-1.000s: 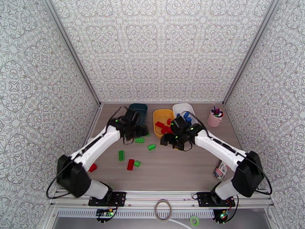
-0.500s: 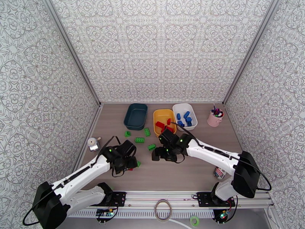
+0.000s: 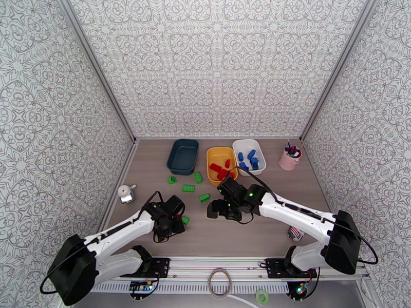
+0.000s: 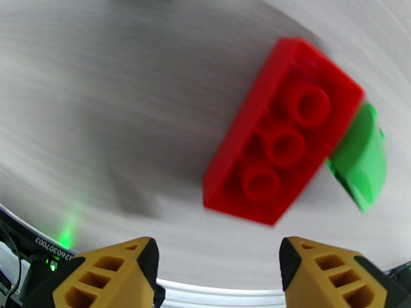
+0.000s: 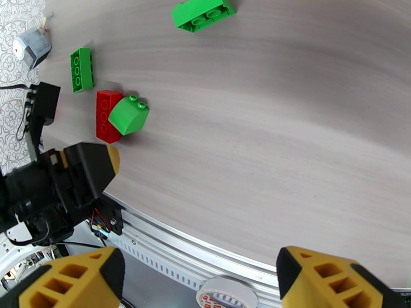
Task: Sort the legos into containers by color
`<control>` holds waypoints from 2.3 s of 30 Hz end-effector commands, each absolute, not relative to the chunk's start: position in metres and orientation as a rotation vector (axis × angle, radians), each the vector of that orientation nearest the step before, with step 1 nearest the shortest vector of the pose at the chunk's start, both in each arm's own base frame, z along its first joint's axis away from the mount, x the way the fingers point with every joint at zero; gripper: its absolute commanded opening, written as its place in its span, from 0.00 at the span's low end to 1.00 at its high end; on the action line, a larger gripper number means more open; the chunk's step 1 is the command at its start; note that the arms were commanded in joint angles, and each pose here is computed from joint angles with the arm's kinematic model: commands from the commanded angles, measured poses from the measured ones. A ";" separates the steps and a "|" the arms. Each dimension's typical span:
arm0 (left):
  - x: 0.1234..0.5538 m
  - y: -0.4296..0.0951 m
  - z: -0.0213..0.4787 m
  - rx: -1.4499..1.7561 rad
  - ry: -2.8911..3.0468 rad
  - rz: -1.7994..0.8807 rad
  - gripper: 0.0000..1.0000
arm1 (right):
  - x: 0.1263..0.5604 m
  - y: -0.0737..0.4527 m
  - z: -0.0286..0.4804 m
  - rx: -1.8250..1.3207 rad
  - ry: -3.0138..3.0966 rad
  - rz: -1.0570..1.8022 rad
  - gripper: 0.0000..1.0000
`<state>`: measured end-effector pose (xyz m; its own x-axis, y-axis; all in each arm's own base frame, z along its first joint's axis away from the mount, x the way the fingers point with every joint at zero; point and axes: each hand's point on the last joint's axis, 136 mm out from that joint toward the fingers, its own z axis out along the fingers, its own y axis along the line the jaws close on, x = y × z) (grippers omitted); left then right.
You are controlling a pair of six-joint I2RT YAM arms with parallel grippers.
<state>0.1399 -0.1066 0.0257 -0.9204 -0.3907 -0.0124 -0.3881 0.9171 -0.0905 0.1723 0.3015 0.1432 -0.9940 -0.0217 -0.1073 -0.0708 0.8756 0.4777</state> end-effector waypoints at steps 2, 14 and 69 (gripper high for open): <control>0.157 -0.110 0.021 -0.601 3.040 -0.201 0.65 | 0.173 0.302 0.146 -0.056 2.928 0.748 0.82; 0.191 -0.102 0.015 -0.603 3.054 -0.179 0.61 | 0.178 0.306 0.149 -0.083 2.935 0.724 0.82; 0.378 -0.315 0.184 -0.021 2.718 -1.077 0.29 | 0.290 0.217 0.168 0.370 2.802 0.826 0.82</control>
